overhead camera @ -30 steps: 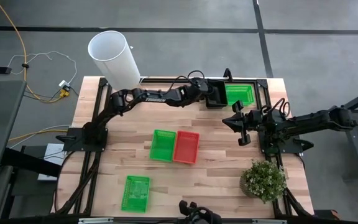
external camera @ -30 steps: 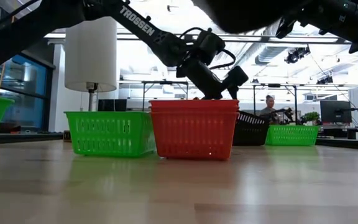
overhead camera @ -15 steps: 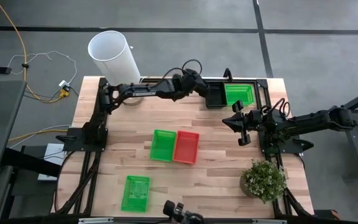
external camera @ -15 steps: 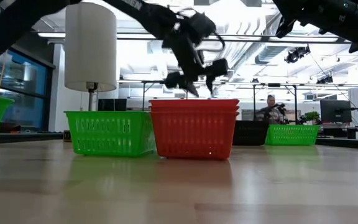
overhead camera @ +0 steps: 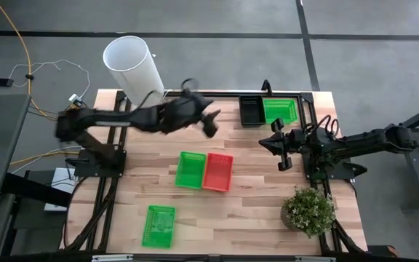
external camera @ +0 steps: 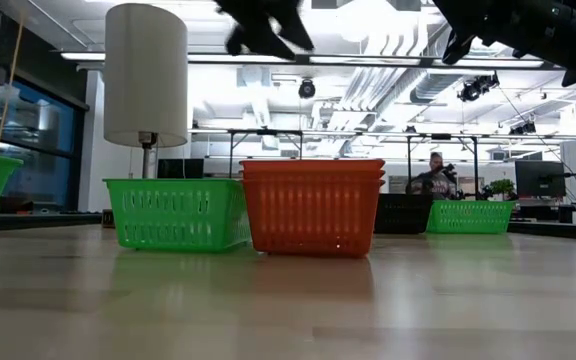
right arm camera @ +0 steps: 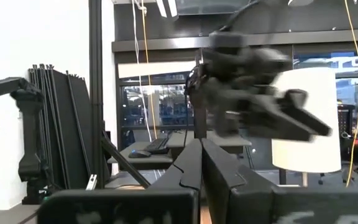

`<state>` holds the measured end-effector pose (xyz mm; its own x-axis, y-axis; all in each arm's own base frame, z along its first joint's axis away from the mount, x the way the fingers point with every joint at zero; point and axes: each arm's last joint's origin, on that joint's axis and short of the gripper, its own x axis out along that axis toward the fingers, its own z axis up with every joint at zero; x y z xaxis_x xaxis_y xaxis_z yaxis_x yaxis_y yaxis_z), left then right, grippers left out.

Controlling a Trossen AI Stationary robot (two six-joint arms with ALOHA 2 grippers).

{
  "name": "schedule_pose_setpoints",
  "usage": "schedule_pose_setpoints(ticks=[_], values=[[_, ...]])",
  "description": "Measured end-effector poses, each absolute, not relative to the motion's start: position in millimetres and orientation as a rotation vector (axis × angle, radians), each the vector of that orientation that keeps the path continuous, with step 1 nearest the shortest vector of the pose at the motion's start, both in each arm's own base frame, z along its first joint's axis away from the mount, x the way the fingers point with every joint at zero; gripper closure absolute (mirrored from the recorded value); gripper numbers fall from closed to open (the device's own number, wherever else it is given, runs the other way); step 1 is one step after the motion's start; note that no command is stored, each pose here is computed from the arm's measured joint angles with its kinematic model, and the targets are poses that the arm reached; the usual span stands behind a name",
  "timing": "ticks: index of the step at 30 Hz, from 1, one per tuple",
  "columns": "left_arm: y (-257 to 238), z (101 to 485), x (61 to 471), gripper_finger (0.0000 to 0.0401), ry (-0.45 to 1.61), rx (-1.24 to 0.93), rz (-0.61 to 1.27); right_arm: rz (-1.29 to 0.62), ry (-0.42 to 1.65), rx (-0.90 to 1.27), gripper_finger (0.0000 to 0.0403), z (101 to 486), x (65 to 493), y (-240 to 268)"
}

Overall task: Stack baskets by color
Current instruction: Stack the top green bin on top of the middle green bin

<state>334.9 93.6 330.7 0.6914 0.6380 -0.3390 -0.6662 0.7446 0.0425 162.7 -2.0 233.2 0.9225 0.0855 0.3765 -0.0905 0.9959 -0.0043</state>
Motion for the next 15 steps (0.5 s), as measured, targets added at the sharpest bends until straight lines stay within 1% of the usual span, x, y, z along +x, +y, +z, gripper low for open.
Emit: schedule_pose_setpoints(ticks=[5, 10, 13, 15], values=[[43.9, 317.4, 288.8, 0.0196, 0.096, -0.014, 0.517, 0.09, -0.379, 0.015, 0.0403, 232.6, 163.0, -2.0], [18.8, 291.2, 248.8, 0.0197, -0.084, 0.032, 0.391, 0.09, -0.375, 0.015, 0.0403, 232.2, 163.2, -2.0], [12.9, 279.5, 230.0, 0.0197, -0.145, 0.034, 0.326, 0.073, -0.36, 0.019, 0.0403, 230.9, 163.8, -2.5], [10.9, 272.3, 220.3, 0.0197, -0.145, 0.036, 0.289, 0.047, -0.34, 0.025, 0.0403, 229.1, 164.5, -3.3]])
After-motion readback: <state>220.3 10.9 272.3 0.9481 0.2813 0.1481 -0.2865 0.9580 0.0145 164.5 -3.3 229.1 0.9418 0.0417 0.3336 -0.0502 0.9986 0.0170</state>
